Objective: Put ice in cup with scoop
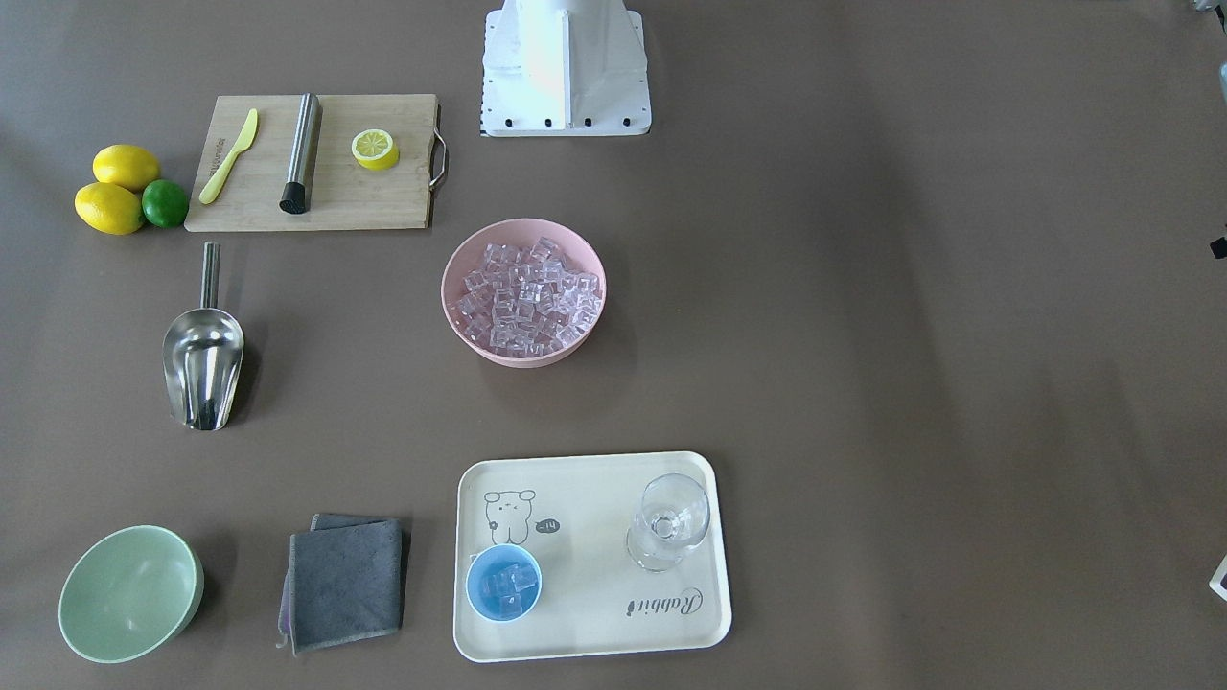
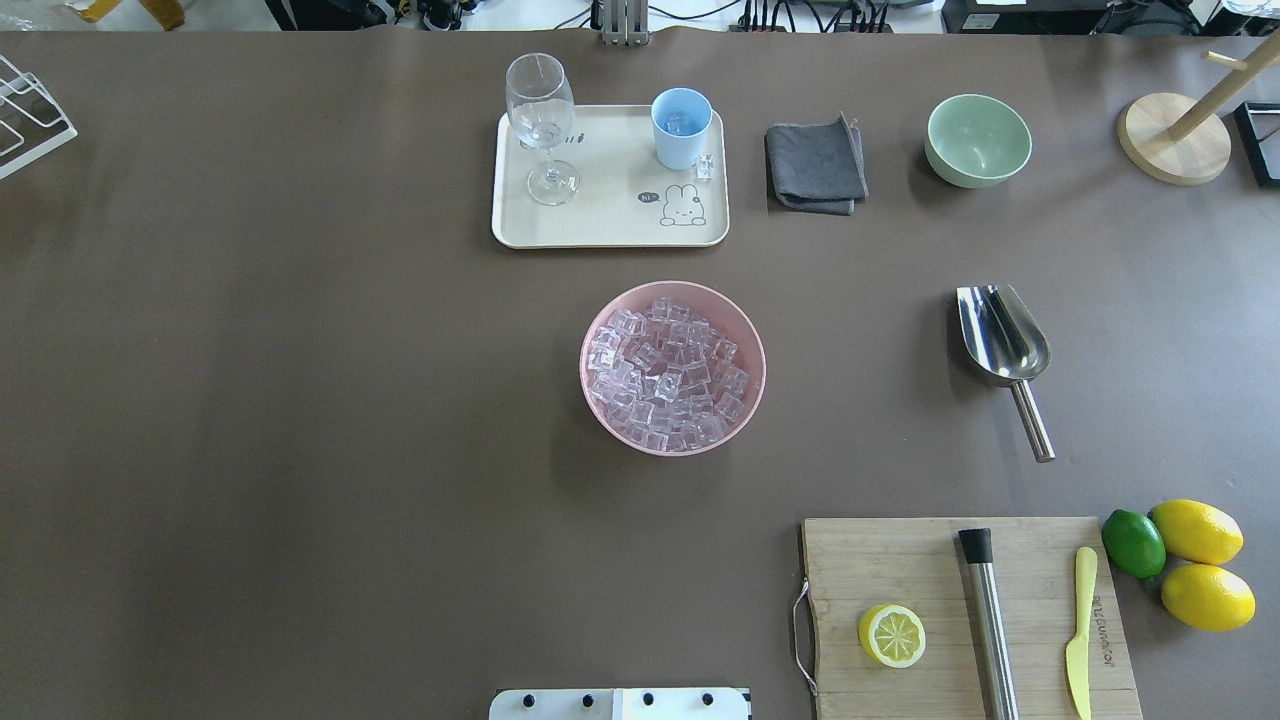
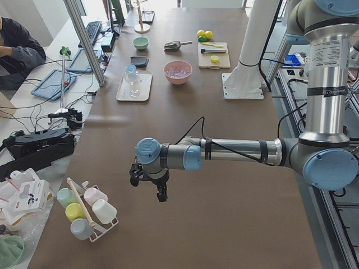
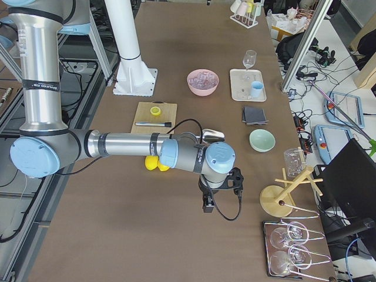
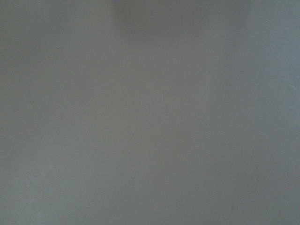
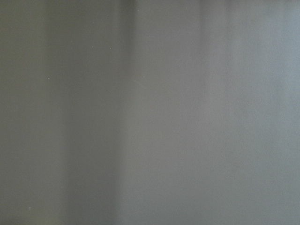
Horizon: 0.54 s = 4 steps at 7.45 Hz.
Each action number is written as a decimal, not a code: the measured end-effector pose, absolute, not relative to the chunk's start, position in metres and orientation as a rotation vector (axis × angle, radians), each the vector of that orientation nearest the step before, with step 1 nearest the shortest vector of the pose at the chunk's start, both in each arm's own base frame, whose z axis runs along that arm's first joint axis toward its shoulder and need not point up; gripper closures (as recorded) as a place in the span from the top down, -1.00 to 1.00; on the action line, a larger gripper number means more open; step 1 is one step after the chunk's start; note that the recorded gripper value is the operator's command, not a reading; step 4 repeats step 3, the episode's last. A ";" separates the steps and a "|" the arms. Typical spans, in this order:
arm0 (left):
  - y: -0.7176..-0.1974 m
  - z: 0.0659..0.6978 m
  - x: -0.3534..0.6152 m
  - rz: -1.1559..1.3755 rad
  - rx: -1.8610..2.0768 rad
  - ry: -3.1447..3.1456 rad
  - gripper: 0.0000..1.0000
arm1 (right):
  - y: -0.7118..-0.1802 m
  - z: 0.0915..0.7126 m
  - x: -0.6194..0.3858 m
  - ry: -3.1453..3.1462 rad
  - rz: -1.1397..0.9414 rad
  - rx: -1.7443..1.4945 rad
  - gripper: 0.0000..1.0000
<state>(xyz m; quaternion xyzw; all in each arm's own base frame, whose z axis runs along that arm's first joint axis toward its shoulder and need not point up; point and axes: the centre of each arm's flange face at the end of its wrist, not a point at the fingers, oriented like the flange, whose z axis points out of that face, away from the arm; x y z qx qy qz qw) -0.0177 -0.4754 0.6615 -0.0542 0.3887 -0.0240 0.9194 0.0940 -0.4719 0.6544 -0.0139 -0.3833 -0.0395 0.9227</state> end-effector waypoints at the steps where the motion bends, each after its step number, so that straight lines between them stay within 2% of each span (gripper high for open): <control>1: -0.475 0.664 -0.017 -0.049 -0.115 0.799 0.98 | -0.472 0.655 0.094 -0.788 -0.080 -0.030 1.00; 4: -0.474 0.669 -0.017 -0.049 -0.123 0.798 0.98 | -0.471 0.657 0.093 -0.795 -0.081 -0.031 1.00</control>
